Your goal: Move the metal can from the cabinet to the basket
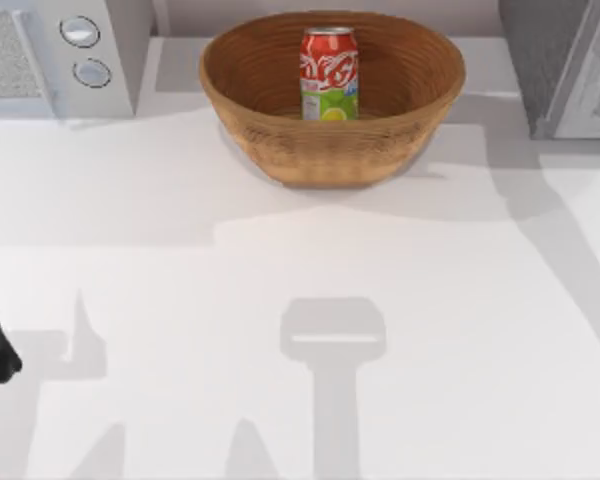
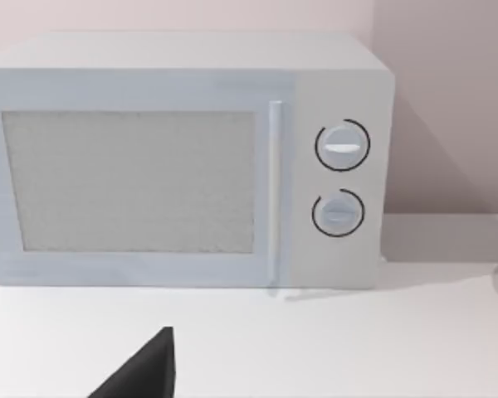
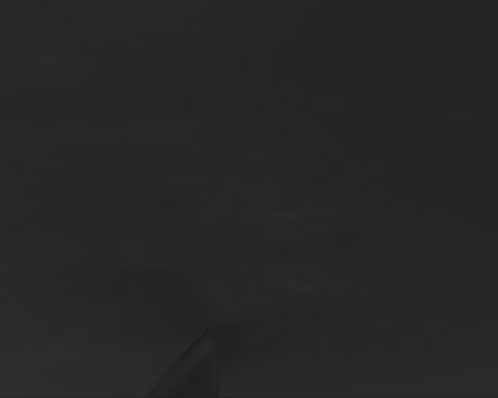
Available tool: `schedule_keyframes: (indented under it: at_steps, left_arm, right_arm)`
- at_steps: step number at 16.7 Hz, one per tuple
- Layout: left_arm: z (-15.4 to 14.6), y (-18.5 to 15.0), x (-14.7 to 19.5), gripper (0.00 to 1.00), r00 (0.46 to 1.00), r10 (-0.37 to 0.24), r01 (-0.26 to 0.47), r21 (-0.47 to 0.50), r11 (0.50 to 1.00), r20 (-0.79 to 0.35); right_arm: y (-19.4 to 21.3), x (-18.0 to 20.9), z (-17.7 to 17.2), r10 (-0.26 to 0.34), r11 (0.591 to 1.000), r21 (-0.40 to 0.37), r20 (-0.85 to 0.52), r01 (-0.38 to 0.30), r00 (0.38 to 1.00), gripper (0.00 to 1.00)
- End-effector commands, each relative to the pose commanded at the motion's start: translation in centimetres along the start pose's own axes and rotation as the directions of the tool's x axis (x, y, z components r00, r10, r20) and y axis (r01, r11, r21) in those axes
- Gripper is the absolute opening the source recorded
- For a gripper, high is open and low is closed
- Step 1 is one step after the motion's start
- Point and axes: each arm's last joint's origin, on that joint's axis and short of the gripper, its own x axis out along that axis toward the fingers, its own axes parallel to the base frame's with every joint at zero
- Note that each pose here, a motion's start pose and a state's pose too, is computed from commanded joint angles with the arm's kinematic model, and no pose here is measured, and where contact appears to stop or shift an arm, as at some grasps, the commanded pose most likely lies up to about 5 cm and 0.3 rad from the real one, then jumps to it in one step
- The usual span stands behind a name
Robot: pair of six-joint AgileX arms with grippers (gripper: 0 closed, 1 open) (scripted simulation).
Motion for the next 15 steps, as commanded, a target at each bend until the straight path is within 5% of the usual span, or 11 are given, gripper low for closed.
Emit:
schedule_keyframes:
  at_steps: [8, 15]
  left_arm:
    - [0.0, 0.0, 0.0, 1.0, 1.0, 0.0, 0.0, 0.0, 1.0, 0.0]
    - [0.0, 0.0, 0.0, 1.0, 1.0, 0.0, 0.0, 0.0, 1.0, 0.0]
  right_arm:
    - [-2.7, -4.0, -2.3, 0.007, 1.0, 0.001, 0.013, -0.007, 1.0, 1.0]
    - [-6.8, -10.9, -13.4, 0.012, 1.0, -0.014, -0.042, -0.012, 0.999, 1.0]
